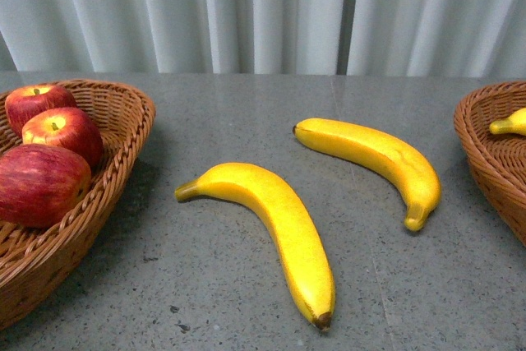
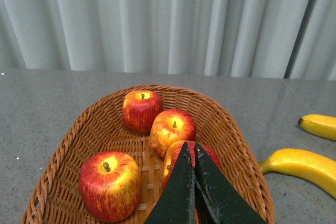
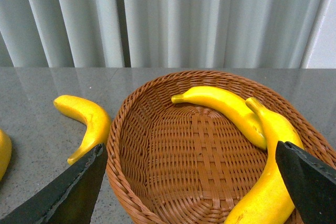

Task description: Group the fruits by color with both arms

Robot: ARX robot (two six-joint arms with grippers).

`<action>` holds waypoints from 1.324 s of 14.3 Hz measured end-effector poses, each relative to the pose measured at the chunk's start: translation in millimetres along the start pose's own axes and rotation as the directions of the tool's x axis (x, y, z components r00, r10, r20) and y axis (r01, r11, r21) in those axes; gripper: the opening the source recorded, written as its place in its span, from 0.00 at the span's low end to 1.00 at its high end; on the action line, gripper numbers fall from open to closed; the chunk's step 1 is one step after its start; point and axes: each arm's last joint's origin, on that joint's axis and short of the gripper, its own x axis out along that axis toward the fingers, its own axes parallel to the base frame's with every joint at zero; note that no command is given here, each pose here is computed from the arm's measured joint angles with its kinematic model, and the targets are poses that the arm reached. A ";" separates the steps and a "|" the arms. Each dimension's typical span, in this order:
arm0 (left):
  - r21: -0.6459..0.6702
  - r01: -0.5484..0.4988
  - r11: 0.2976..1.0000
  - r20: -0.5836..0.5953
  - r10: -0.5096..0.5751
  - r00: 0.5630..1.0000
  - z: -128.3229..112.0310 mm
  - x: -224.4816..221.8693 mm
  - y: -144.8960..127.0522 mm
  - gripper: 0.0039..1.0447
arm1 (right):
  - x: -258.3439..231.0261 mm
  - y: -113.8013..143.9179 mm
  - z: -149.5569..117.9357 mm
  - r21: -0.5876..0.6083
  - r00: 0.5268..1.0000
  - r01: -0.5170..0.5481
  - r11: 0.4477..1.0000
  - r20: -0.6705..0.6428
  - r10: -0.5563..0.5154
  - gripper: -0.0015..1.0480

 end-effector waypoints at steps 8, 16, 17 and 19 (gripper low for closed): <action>0.001 0.005 1.000 0.004 -0.005 1.000 -26.7 -14.3 14.6 0.01 | 0.0 0.0 0.0 0.000 1.000 0.000 1.000 0.000 0.000 0.94; 0.004 0.005 1.000 -0.002 -0.005 1.000 -34.4 -24.8 14.8 0.35 | 0.0 0.0 0.0 0.000 1.000 0.000 1.000 0.000 0.000 0.94; 0.004 0.005 1.000 -0.002 -0.005 1.000 -34.4 -24.8 14.8 0.82 | 0.0 0.0 0.0 0.000 1.000 0.000 1.000 0.000 0.000 0.94; 0.004 0.005 1.000 -0.002 -0.005 1.000 -34.4 -24.8 14.8 0.94 | 0.0 0.0 0.0 0.000 1.000 0.000 1.000 0.000 0.000 0.94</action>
